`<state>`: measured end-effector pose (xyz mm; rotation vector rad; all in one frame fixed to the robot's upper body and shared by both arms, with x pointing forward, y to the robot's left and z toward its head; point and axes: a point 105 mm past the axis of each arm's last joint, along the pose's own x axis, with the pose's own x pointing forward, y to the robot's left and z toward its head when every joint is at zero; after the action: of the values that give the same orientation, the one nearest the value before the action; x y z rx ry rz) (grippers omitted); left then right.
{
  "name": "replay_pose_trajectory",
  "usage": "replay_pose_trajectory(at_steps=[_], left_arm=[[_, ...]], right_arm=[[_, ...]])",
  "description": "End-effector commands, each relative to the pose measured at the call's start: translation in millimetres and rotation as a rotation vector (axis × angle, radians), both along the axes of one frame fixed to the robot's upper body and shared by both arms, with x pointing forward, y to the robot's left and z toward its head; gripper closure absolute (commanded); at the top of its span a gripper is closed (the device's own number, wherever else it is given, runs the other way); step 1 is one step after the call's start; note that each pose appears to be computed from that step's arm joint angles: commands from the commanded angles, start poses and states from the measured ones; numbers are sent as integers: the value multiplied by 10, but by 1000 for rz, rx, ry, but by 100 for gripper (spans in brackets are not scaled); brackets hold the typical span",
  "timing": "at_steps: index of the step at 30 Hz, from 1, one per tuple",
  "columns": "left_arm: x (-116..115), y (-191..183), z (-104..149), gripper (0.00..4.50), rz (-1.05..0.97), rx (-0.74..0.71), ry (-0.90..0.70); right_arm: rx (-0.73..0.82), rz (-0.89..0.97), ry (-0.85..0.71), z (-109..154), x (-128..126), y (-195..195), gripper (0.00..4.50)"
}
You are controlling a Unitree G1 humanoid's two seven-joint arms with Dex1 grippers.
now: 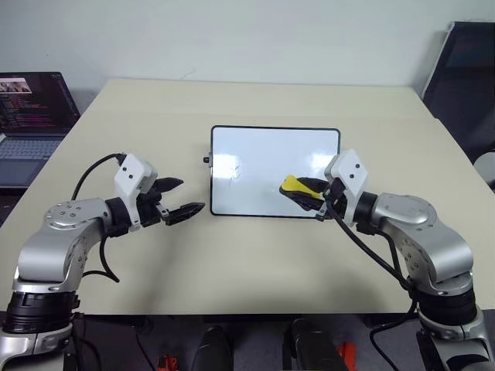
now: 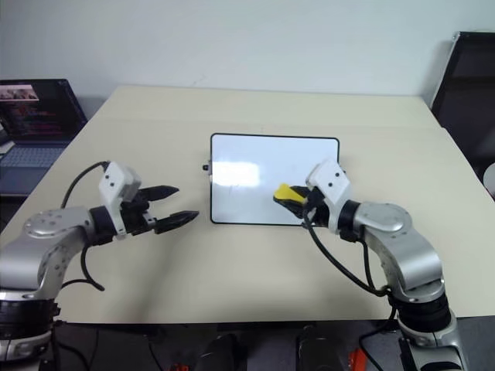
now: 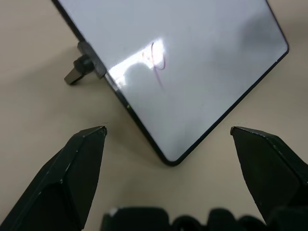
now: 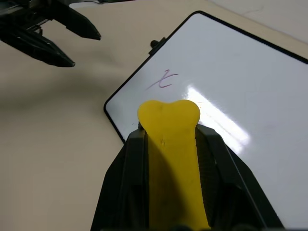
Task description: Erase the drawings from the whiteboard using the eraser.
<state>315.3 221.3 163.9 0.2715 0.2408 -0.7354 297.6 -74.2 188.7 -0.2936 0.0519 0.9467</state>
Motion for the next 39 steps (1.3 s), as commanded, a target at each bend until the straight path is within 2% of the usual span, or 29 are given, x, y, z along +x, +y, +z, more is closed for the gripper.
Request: replay_pose_trajectory(at_steps=[1, 7, 14, 24, 31, 34, 36, 39], left_arm=[[12, 96, 124, 0, 42, 11, -58], [-23, 143, 128, 0, 66, -5, -64], [-82, 149, 85, 0, 75, 4, -59], [-86, 22, 12, 0, 23, 38, -47], [-71, -46, 4, 0, -9, 51, -50], [-73, -56, -7, 0, -13, 50, -48], [-79, -65, -16, 0, -16, 51, -47], [-84, -74, -22, 0, -20, 52, -45]], right_arm=[[24, 58, -26, 32, -111, 122, 352], [46, 75, -41, 16, -106, 195, 352], [-45, 111, -112, -25, -32, 317, 352], [-217, 96, -346, 83, 497, 894, 352], [-271, -5, -443, 199, 881, 1050, 352], [-305, -35, -438, 107, 1001, 1066, 352], [-316, -20, -423, 42, 994, 1097, 352], [-388, 63, -349, -192, 900, 1139, 352]])
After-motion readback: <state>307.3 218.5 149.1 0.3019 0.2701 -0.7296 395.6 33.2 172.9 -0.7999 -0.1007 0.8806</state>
